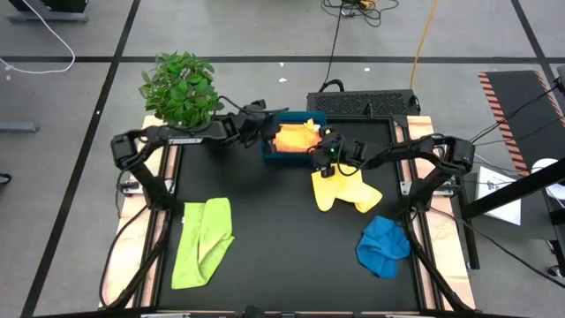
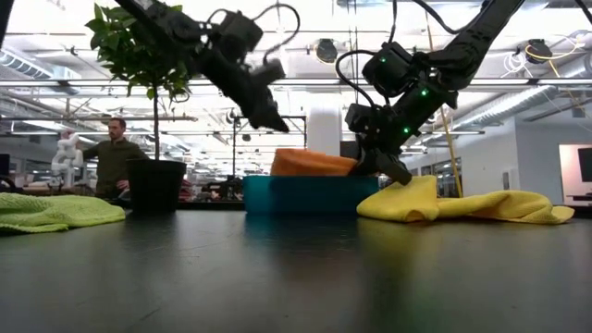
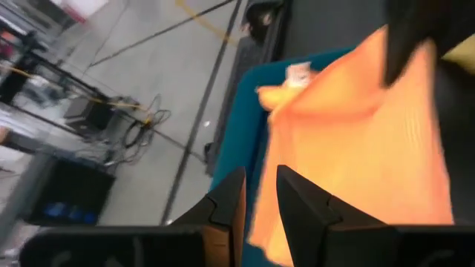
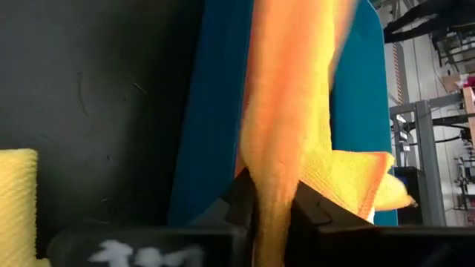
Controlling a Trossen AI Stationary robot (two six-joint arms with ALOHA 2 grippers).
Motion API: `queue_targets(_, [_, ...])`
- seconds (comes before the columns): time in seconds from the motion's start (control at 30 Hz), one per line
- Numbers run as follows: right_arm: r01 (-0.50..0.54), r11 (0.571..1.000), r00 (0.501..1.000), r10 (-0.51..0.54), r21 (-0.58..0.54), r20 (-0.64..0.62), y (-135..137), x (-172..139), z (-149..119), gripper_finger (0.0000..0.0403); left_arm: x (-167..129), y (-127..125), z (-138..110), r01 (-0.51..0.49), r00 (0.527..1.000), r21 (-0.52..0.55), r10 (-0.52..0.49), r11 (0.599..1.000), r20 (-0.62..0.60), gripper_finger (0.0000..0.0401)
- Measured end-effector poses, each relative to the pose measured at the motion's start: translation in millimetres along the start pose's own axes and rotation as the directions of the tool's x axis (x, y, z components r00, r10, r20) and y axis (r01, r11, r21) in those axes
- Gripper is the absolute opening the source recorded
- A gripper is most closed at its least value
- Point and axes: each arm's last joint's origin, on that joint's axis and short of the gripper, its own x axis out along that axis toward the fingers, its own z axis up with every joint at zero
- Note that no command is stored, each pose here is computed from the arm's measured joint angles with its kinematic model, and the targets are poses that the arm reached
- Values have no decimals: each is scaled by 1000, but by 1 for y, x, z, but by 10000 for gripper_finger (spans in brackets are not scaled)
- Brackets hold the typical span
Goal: Fold microfiber towels
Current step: Put the orange microfiber towel into the blue bin
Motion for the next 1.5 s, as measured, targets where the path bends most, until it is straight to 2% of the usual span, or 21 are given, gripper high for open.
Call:
queue_targets(0.1, [-6,1000,1000,6,-7,6,2,-1,3,52,-13,-4,10,43,998,-26,-42,999,42,81])
queue_targets(0.23, [-1,1000,1000,1,-17,5,5,-4,7,76,-20,-15,15,94,995,-25,-94,995,29,81])
queue_targets(0.43, [95,995,995,-95,-26,-16,0,-20,15,109,-19,-29,13,153,988,-51,-155,987,-28,81])
queue_targets(0.53, [110,994,994,-110,0,7,-5,-28,18,121,-20,-33,10,195,978,-108,-202,975,-50,81])
queue_targets(0.67, [67,996,996,-70,52,63,-9,-39,19,131,-21,-36,7,264,959,-189,-278,946,-50,81])
queue_targets(0.87, [20,996,995,-29,89,99,-12,-51,19,134,-21,-38,4,276,951,-223,-300,935,-77,81])
queue_targets(1.0, [19,995,995,-28,94,93,-13,-52,18,134,-22,-43,4,285,947,-239,-312,928,-82,81])
queue_targets(1.1, [55,991,992,-68,126,106,-21,-50,16,134,-22,-46,6,289,946,-233,-314,928,-77,81])
queue_targets(1.17, [57,982,985,-84,182,148,-29,-48,13,134,-20,-47,6,288,948,-238,-312,928,-71,81])
queue_targets(1.3, [-42,963,975,-18,265,220,-38,-45,4,134,-12,-52,5,316,938,-290,-343,904,-48,81])
queue_targets(1.37, [-76,956,974,9,285,227,-39,-44,0,134,-5,-58,0,340,925,-311,-376,888,-62,81])
queue_targets(1.5, [-78,953,975,11,293,224,-40,-44,-1,135,11,-69,-14,330,911,-329,-390,885,-134,81])
